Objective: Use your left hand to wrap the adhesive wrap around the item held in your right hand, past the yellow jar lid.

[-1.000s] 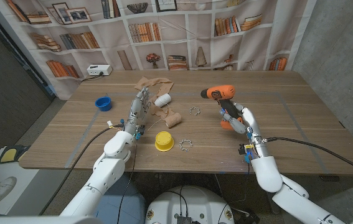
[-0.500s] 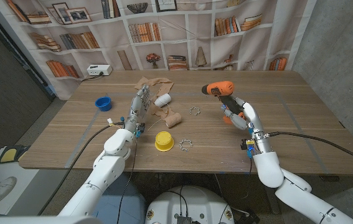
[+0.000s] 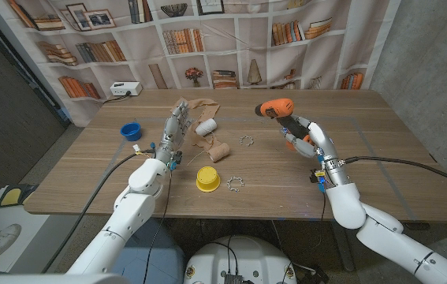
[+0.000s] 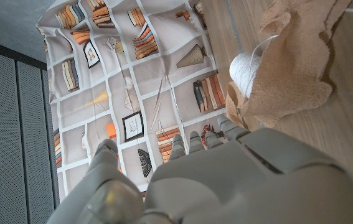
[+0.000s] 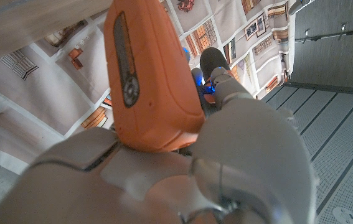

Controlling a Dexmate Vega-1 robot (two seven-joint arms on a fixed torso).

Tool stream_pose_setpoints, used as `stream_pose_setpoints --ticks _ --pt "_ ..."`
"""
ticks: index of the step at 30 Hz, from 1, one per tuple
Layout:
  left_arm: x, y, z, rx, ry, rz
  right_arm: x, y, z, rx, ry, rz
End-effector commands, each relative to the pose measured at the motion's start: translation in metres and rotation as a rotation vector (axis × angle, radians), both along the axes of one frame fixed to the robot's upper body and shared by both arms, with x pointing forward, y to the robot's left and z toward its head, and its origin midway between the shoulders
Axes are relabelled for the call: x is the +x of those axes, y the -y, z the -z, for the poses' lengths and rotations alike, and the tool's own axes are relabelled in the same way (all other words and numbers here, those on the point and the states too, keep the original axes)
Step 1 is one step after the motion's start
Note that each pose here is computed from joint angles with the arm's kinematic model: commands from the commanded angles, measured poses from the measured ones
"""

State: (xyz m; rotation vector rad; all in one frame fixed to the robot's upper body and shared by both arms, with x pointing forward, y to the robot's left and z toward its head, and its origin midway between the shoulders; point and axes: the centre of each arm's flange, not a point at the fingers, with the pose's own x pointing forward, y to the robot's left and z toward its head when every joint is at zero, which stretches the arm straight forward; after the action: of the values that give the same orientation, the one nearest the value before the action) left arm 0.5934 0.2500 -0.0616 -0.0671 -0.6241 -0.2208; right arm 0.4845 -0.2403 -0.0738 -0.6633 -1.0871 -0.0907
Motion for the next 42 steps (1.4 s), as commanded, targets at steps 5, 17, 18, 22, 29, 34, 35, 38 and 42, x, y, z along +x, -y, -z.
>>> stream_pose_setpoints --ticks 5,17,18,22,29,34,35,38,42 --pt "-0.013 -0.001 -0.017 0.027 0.032 -0.010 0.003 0.003 -0.016 -0.097 0.020 0.055" --pt "-0.015 -0.002 -0.019 0.033 0.039 -0.025 0.002 0.003 -0.021 -0.132 0.033 0.078" --pt "-0.015 -0.002 -0.020 0.034 0.040 -0.025 0.002 0.003 -0.022 -0.132 0.033 0.079" --pt "-0.017 -0.001 -0.021 0.052 0.045 -0.035 0.000 0.004 -0.023 -0.139 0.040 0.086" --pt "-0.020 -0.001 -0.024 0.064 0.054 -0.047 -0.002 0.007 -0.024 -0.136 0.043 0.092" --pt "-0.022 -0.001 -0.025 0.073 0.056 -0.045 -0.004 0.008 -0.026 -0.142 0.047 0.101" --pt "-0.023 -0.002 -0.025 0.076 0.057 -0.047 -0.004 0.008 -0.027 -0.145 0.049 0.103" --pt "-0.025 -0.003 -0.028 0.096 0.064 -0.061 -0.004 0.008 -0.029 -0.147 0.054 0.107" --pt "-0.028 -0.004 -0.030 0.126 0.078 -0.081 -0.004 0.009 -0.032 -0.148 0.059 0.113"
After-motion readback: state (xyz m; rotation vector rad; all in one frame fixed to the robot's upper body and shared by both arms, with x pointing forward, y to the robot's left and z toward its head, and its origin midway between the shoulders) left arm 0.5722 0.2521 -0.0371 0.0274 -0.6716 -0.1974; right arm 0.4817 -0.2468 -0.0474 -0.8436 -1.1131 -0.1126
